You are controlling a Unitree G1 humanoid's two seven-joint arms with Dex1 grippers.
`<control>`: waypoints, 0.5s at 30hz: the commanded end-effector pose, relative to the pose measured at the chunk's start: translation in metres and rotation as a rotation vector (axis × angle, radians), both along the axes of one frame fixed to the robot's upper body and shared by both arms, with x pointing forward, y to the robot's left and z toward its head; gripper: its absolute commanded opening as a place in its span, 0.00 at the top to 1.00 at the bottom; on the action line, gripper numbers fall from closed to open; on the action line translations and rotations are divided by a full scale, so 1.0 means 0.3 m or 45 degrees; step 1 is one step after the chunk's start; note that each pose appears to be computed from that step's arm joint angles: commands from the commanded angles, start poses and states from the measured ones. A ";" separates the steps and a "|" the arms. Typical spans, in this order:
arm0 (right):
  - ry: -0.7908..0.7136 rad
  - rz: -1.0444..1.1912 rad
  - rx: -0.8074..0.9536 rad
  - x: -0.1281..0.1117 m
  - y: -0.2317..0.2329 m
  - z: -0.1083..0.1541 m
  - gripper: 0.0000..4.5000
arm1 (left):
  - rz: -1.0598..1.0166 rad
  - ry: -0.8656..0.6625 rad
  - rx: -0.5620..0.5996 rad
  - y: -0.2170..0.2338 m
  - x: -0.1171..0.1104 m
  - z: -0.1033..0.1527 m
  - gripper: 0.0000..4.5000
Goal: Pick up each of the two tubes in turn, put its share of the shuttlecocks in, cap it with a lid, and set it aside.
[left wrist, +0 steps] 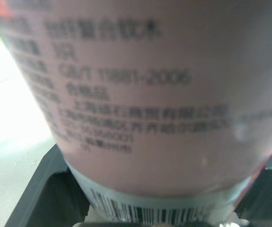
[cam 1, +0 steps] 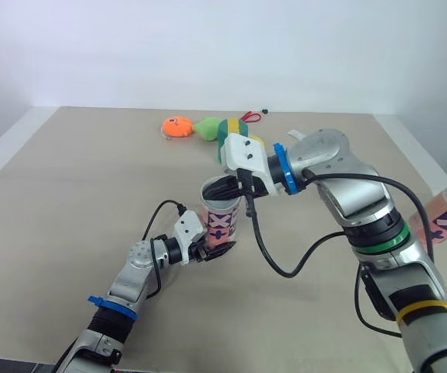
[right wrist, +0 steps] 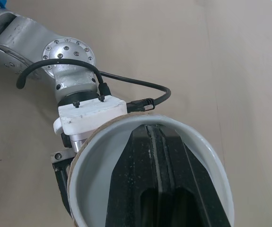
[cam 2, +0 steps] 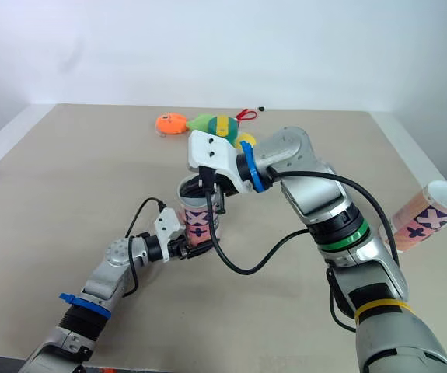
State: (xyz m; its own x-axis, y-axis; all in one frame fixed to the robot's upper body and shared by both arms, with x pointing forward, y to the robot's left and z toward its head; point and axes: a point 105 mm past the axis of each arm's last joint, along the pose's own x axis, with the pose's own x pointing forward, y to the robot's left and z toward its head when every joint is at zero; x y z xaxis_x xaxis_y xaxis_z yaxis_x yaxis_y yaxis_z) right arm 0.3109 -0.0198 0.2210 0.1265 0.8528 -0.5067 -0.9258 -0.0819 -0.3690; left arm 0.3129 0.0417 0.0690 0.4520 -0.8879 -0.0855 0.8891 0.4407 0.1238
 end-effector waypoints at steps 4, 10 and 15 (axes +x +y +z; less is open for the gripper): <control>0.320 0.108 -0.051 -0.069 0.078 -0.200 0.99 | -0.064 0.136 0.092 -0.030 -0.045 -0.105 0.28; 0.472 0.099 -0.024 -0.080 0.102 -0.286 0.99 | -0.064 0.137 0.091 -0.031 -0.046 -0.105 0.28; 0.582 0.092 -0.016 -0.094 0.121 -0.346 0.99 | -0.064 0.139 0.089 -0.031 -0.048 -0.105 0.28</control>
